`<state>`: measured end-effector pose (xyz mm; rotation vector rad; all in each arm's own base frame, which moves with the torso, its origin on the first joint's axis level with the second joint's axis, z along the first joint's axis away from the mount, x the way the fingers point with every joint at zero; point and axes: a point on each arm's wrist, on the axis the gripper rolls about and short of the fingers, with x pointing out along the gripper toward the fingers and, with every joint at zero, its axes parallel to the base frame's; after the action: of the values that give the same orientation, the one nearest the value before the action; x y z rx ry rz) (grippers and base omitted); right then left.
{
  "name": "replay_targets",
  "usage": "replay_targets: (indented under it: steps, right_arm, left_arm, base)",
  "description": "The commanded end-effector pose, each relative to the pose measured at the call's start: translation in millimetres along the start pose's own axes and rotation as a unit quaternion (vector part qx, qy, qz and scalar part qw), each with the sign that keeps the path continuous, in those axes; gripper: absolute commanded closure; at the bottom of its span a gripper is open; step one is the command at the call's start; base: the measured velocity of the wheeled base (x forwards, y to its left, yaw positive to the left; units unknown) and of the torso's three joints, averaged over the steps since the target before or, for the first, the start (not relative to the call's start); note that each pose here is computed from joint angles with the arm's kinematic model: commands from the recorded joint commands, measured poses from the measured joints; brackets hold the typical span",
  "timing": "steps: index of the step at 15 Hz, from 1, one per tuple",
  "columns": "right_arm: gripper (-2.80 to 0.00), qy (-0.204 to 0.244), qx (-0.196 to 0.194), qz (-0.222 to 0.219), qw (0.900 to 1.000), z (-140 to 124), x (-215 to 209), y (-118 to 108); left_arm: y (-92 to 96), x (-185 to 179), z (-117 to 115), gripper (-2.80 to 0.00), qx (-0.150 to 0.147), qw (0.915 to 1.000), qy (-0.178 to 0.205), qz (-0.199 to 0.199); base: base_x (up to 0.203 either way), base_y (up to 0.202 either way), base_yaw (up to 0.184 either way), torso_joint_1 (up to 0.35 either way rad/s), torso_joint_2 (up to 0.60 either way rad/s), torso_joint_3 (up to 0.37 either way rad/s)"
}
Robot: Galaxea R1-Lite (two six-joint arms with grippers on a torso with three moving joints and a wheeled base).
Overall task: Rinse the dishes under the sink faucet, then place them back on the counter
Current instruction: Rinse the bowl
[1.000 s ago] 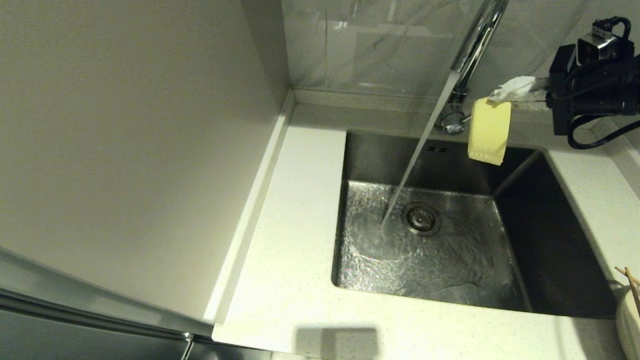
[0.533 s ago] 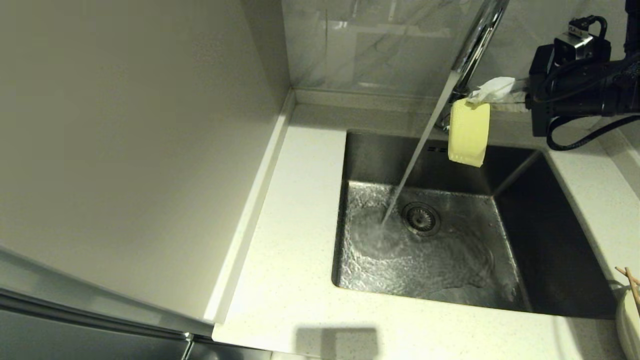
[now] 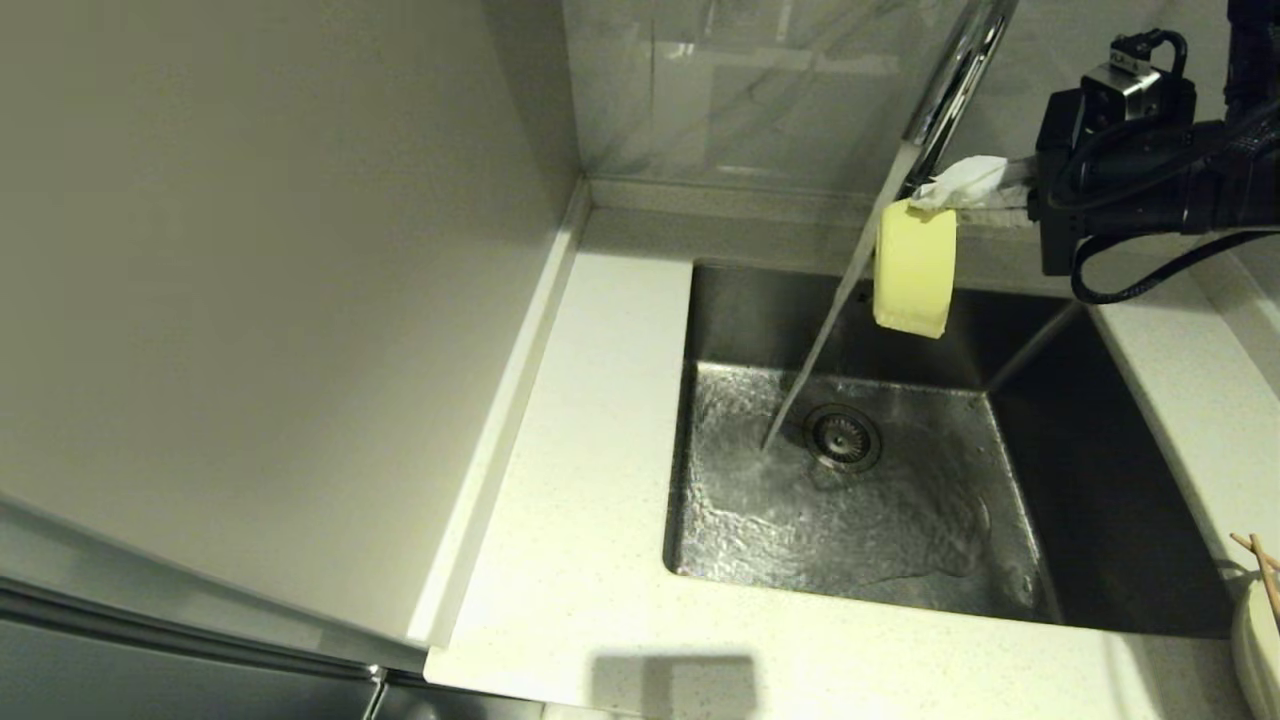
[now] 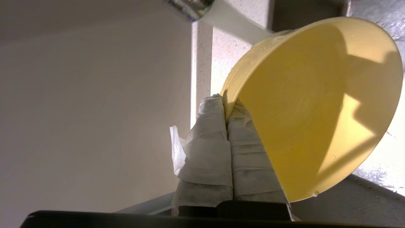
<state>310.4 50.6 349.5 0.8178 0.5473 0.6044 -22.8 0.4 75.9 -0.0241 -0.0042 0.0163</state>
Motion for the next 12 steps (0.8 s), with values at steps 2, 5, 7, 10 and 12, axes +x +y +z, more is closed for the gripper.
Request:
replay_targets:
  steps: [2,5,7,10,12]
  right_arm:
    - [0.00,0.010,0.016,0.009,1.000,-4.4,3.9,5.3]
    - [0.00,0.000,0.030,0.023,0.999,-4.0,7.5,4.8]
    - [0.00,-0.003,0.029,0.020,0.999,-4.2,11.7,-0.7]
    - [0.00,-0.017,0.028,0.007,0.999,-2.9,13.0,-3.9]
    - [0.00,-0.025,0.027,-0.001,0.999,-0.5,8.2,-8.5]
  left_arm:
    - [0.0,-0.1,0.0,0.00,0.000,1.0000,-0.001,0.000]
    - [0.0,-0.1,0.0,0.00,0.000,1.0000,-0.001,0.000]
    - [0.0,-0.1,0.0,0.00,0.000,1.0000,-0.001,0.000]
    - [0.0,-0.1,0.0,0.00,0.000,1.0000,-0.001,0.000]
    - [0.0,-0.1,0.0,0.00,0.000,1.0000,-0.001,0.000]
  base:
    - [0.000,0.000,0.000,0.000,0.00,0.000]
    - [0.000,0.000,0.000,0.000,0.00,0.000]
    - [0.000,0.000,0.000,0.000,0.00,0.000]
    - [0.000,0.000,0.000,0.000,0.00,0.000]
    - [0.000,0.000,0.000,0.000,0.00,0.000]
